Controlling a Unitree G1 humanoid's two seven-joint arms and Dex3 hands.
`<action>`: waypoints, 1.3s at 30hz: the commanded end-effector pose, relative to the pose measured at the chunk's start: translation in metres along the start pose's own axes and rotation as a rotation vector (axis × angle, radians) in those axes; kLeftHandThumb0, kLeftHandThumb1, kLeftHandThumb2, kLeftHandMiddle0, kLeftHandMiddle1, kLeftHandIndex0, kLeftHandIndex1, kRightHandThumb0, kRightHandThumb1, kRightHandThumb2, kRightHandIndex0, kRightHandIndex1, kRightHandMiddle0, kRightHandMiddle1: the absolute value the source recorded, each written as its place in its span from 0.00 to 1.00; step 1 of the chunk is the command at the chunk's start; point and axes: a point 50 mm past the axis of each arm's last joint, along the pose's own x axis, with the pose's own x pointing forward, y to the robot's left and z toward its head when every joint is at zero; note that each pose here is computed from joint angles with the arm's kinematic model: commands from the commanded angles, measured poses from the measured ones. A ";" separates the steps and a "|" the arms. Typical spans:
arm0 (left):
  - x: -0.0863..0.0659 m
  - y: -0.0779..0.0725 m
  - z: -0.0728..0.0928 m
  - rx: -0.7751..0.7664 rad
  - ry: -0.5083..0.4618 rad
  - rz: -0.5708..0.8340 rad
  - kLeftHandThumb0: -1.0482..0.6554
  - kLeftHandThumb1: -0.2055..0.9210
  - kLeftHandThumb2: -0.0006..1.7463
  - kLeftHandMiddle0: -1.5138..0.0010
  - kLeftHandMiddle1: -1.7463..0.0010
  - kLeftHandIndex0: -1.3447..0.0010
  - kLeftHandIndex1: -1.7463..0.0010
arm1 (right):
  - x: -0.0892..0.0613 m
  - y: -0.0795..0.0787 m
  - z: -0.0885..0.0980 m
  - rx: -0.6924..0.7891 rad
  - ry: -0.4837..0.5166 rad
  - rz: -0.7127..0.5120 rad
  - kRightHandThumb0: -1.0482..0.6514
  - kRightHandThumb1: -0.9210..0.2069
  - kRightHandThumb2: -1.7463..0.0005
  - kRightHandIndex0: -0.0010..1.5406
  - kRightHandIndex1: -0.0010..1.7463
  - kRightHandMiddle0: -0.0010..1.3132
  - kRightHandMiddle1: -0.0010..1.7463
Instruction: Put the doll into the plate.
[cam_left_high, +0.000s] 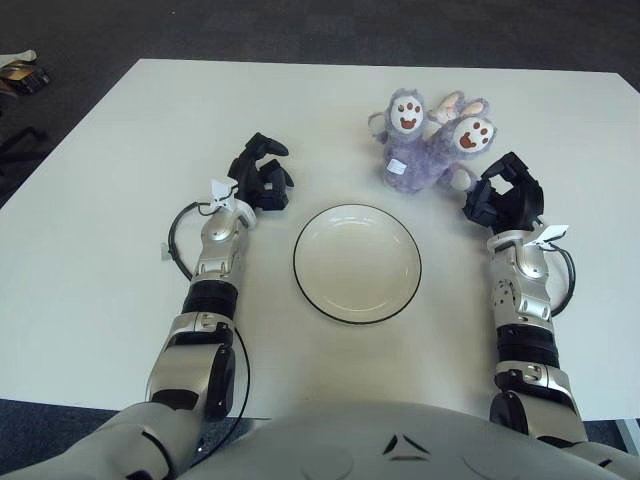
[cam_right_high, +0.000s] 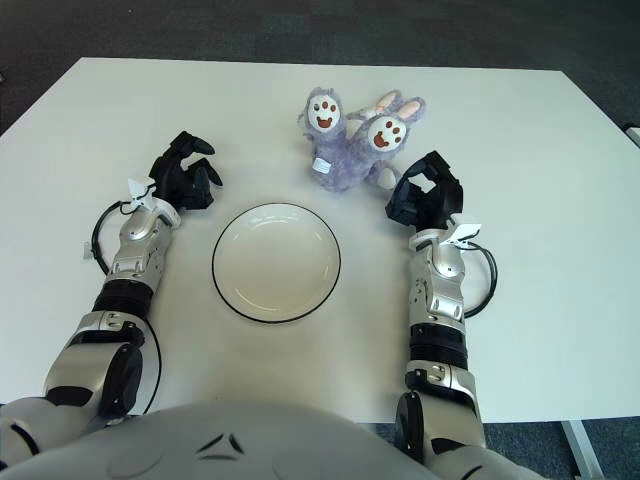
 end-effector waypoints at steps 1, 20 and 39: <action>-0.015 0.001 -0.025 -0.024 0.111 0.012 0.61 0.39 0.81 0.52 0.03 0.69 0.00 | -0.011 -0.009 -0.014 0.001 0.063 -0.041 0.30 0.65 0.16 0.86 1.00 0.55 1.00; -0.015 0.000 -0.025 -0.020 0.110 0.006 0.61 0.39 0.81 0.52 0.04 0.69 0.00 | -0.008 -0.014 -0.010 0.052 0.057 -0.078 0.30 0.66 0.15 0.85 1.00 0.56 1.00; -0.014 -0.005 -0.025 -0.037 0.095 0.009 0.61 0.40 0.80 0.53 0.04 0.70 0.00 | 0.001 -0.032 0.008 -0.201 0.055 -0.121 0.40 0.50 0.28 0.54 1.00 0.41 1.00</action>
